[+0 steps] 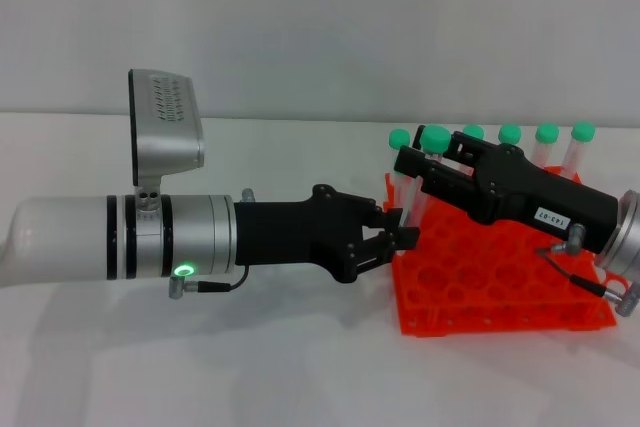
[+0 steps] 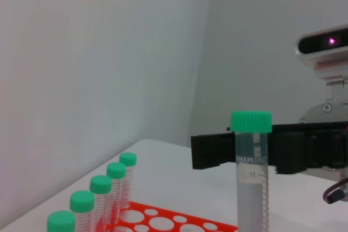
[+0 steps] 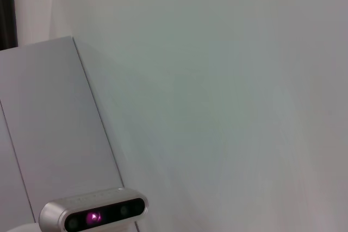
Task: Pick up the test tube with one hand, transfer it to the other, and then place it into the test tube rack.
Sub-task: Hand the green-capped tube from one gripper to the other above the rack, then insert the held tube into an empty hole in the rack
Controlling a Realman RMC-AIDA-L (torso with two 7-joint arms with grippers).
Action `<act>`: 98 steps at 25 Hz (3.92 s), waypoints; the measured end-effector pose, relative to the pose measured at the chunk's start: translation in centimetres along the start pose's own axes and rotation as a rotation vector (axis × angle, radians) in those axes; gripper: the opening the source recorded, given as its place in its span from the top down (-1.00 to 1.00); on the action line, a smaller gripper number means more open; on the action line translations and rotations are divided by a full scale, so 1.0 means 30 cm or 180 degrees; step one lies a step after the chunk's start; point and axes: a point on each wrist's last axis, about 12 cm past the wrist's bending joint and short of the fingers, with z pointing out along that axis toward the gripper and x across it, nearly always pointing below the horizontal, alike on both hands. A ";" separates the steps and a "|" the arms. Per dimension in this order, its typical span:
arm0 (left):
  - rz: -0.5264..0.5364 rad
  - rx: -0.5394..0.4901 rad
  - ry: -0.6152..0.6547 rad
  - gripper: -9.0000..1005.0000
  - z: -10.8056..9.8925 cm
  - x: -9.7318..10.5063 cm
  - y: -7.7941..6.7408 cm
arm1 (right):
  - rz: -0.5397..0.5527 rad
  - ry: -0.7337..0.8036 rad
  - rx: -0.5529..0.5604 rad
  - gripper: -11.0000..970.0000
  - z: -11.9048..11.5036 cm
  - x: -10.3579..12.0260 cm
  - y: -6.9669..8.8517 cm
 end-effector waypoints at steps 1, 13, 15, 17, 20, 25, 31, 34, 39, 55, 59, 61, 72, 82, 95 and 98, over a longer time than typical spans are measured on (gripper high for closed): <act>0.0001 0.0004 0.0004 0.58 0.001 0.000 -0.001 | -0.0002 0.0002 -0.0001 -0.45 0.000 -0.001 0.000; -0.0012 0.0003 0.0018 0.59 -0.002 0.003 0.000 | -0.0016 0.0076 -0.0018 0.17 -0.006 -0.004 -0.006; -0.0016 0.0002 0.0023 0.59 -0.003 0.005 -0.001 | -0.0016 0.0073 -0.0016 0.25 -0.007 -0.005 -0.006; -0.0018 0.0003 0.0027 0.59 -0.004 0.005 -0.001 | -0.0015 0.0073 -0.0015 0.27 -0.007 -0.005 -0.006; -0.0023 0.0000 0.0028 0.59 -0.005 0.008 -0.001 | -0.0029 0.0076 -0.0021 0.30 -0.007 -0.004 -0.006; -0.0022 -0.0004 0.0027 0.59 -0.007 0.011 -0.002 | -0.0039 0.0079 -0.0026 0.42 -0.008 -0.003 -0.005; -0.0026 -0.0007 0.0024 0.59 -0.008 0.012 -0.002 | -0.0034 0.0068 -0.0026 0.56 -0.007 -0.002 -0.003; -0.0030 -0.0009 0.0017 0.59 -0.009 0.012 -0.003 | -0.0032 0.0063 -0.0033 0.56 -0.006 -0.001 -0.002; -0.0062 -0.0043 0.0030 0.59 -0.007 0.023 -0.002 | -0.0041 0.0045 -0.0055 0.56 0.000 -0.005 0.001; -0.0039 -0.0256 -0.0105 -0.26 -0.014 0.066 0.000 | -0.0091 -0.0038 0.0019 0.56 -0.005 -0.015 -0.007; -0.0103 -0.0513 -0.0364 -0.56 -0.055 0.109 -0.007 | -0.0183 -0.0115 0.0211 0.56 -0.008 -0.018 -0.026; -0.0137 -0.0753 -0.0589 -0.64 -0.099 0.138 -0.013 | -0.0229 -0.0140 0.0294 0.56 -0.005 -0.018 -0.033; -0.0395 -0.2398 -0.1662 -0.76 -0.398 0.350 -0.121 | -0.0762 -0.0120 0.0785 0.56 0.063 0.000 -0.060; -0.0539 -0.3068 -0.1977 -0.76 -0.513 0.448 -0.220 | -0.0858 -0.0039 0.1244 0.56 0.056 0.008 -0.106; -0.0520 -0.3124 -0.1980 -0.76 -0.509 0.449 -0.216 | -0.0803 0.0205 0.1319 0.56 0.077 0.058 -0.100; -0.0520 -0.3123 -0.1979 -0.76 -0.509 0.449 -0.217 | -0.0810 0.0249 0.1343 0.56 0.075 0.064 -0.102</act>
